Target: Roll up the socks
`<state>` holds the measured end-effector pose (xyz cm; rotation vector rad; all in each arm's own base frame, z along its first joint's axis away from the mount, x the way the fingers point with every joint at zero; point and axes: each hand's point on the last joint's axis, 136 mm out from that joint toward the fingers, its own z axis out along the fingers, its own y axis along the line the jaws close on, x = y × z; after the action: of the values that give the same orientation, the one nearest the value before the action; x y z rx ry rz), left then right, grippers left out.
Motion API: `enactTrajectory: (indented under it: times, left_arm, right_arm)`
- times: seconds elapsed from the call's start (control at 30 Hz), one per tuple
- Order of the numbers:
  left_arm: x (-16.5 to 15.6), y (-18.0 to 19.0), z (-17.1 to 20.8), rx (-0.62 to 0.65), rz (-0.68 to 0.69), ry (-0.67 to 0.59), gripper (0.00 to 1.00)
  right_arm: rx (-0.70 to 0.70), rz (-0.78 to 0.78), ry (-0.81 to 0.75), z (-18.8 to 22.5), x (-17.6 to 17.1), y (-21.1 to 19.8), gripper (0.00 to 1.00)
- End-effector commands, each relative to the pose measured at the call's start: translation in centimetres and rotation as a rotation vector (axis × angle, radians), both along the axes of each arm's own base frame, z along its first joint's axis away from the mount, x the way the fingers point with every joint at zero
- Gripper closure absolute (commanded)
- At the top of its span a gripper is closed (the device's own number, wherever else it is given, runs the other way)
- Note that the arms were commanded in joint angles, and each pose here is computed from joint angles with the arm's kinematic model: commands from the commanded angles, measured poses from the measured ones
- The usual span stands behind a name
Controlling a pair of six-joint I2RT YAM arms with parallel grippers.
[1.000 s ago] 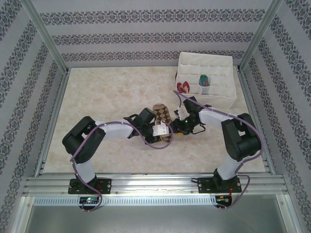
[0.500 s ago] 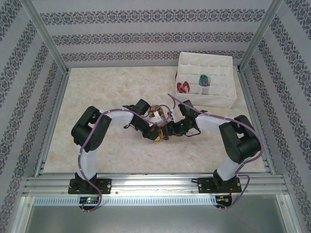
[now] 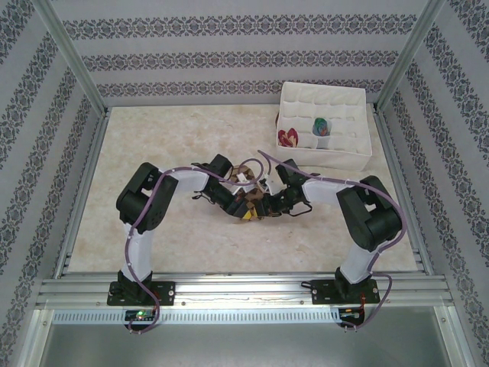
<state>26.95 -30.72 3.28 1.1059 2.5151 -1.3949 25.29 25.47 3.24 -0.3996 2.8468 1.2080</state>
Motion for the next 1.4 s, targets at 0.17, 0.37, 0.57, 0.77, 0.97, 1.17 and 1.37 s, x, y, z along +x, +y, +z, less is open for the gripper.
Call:
enactTrajectory:
  times: [0.17, 0.37, 0.57, 0.77, 0.97, 1.17, 1.37]
  left_arm:
    - [0.0, 1.7, 3.5, -0.047, -0.062, -0.378, 0.68]
    - [1.0, 2.0, 5.7, -0.040, -0.066, -0.854, 0.59]
    - [0.0, 1.1, 6.3, 0.082, -0.216, -1.238, 0.59]
    - [-0.6, 0.2, 4.5, 0.243, -0.415, -1.462, 0.60]
    - [-0.3, 0.4, 1.7, 0.340, -0.516, -1.450, 0.61]
    - [-0.1, 0.7, -0.7, 0.406, -0.550, -1.421, 0.65]
    - [-0.5, 0.8, -2.0, 0.428, -0.548, -1.319, 0.95]
  right_arm:
    - [-0.158, -0.089, 0.176, -3.7, -0.6, -2.6, 0.92]
    - [-0.191, -0.094, 0.228, -4.4, -0.8, -2.8, 0.92]
    - [-0.203, -0.086, 0.251, -4.5, -0.9, -2.7, 0.91]
    - [-0.221, -0.060, 0.280, -4.6, -1.1, -2.6, 0.91]
    - [-0.236, -0.057, 0.290, -4.6, -1.2, -2.8, 0.90]
    - [-0.238, -0.051, 0.300, -4.6, -1.4, -2.8, 0.90]
    - [-0.238, -0.045, 0.290, -4.2, -1.4, -2.9, 0.75]
